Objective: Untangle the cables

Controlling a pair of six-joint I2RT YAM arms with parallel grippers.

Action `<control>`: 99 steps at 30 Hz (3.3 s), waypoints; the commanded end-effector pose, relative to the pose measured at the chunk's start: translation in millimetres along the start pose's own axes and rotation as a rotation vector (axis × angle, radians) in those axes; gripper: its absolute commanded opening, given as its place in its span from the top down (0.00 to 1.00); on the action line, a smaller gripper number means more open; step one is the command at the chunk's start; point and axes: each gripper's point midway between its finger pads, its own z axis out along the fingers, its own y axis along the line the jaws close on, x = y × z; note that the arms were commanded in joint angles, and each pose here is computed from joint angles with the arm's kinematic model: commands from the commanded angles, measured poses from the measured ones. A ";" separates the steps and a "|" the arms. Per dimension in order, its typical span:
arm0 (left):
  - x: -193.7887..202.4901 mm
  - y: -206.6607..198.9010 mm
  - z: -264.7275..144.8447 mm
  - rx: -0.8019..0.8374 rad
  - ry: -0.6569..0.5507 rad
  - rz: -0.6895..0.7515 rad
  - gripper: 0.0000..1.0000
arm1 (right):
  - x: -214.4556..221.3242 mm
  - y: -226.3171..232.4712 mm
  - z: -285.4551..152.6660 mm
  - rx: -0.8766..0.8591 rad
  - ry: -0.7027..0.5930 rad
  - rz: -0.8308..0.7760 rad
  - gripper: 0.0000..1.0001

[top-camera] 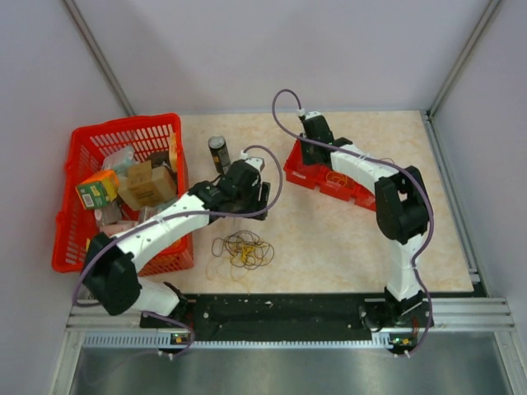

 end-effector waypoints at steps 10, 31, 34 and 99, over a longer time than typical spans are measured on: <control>2.1 26.9 37.7 -0.159 0.038 0.008 0.15 | -27.7 16.0 -44.9 -0.152 -0.013 0.140 0.53; 22.7 41.9 79.0 -0.169 0.175 0.003 0.57 | 26.8 38.4 -212.9 -0.444 -0.139 0.196 0.22; 11.0 32.8 65.0 -0.113 0.156 -0.038 0.95 | 38.2 64.0 -225.6 -0.609 -0.161 0.133 0.21; -128.6 -77.4 -208.7 0.578 -0.559 -0.131 0.68 | -143.5 132.9 -411.2 -0.798 -0.727 0.055 1.00</control>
